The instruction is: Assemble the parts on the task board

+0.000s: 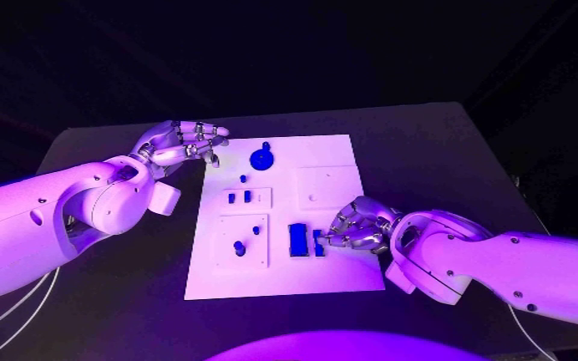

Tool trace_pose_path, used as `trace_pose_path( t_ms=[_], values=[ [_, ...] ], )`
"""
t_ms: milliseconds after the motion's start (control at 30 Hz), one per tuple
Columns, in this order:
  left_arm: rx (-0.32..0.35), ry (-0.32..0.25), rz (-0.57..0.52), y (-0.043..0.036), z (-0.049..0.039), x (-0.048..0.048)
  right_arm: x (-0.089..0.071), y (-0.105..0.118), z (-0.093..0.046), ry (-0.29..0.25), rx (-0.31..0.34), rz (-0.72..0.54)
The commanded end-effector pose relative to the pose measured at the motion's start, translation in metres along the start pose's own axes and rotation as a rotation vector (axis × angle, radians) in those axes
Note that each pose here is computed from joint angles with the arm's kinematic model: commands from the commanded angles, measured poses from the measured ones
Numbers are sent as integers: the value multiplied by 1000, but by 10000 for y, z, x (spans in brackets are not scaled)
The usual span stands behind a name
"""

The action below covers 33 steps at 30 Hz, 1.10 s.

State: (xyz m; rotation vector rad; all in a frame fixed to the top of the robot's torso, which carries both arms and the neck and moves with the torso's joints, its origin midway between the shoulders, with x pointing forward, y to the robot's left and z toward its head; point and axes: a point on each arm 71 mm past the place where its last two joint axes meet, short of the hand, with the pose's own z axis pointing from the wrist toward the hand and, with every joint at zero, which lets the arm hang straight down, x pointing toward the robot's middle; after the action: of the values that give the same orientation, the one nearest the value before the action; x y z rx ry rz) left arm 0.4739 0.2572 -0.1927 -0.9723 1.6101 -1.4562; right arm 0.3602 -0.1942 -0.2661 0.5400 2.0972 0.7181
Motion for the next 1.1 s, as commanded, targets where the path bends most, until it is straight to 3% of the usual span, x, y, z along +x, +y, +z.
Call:
trace_pose_path(
  t_ms=[33,200,400,633,767,900,933,1100],
  values=[
    [24,7,-12,-11,20,7,-156,65,42,-46,-143,134],
    [45,-22,-26,-2,64,-24,-540,41,188,-150,-260,272],
    [76,-95,-53,26,158,-104,-1002,-10,410,-276,-341,343],
    [119,-228,-80,102,382,-242,-1435,-84,735,-389,-385,403],
    [136,-282,-87,178,518,-299,-1556,-95,924,-406,-404,434],
    [143,-316,-90,232,594,-326,-1593,-90,1036,-404,-416,451],
    [88,-252,-63,246,584,-271,-1581,-124,1009,-440,-336,379],
    [88,-263,-64,254,570,-215,-1515,-78,991,-446,-347,413]
  ],
)
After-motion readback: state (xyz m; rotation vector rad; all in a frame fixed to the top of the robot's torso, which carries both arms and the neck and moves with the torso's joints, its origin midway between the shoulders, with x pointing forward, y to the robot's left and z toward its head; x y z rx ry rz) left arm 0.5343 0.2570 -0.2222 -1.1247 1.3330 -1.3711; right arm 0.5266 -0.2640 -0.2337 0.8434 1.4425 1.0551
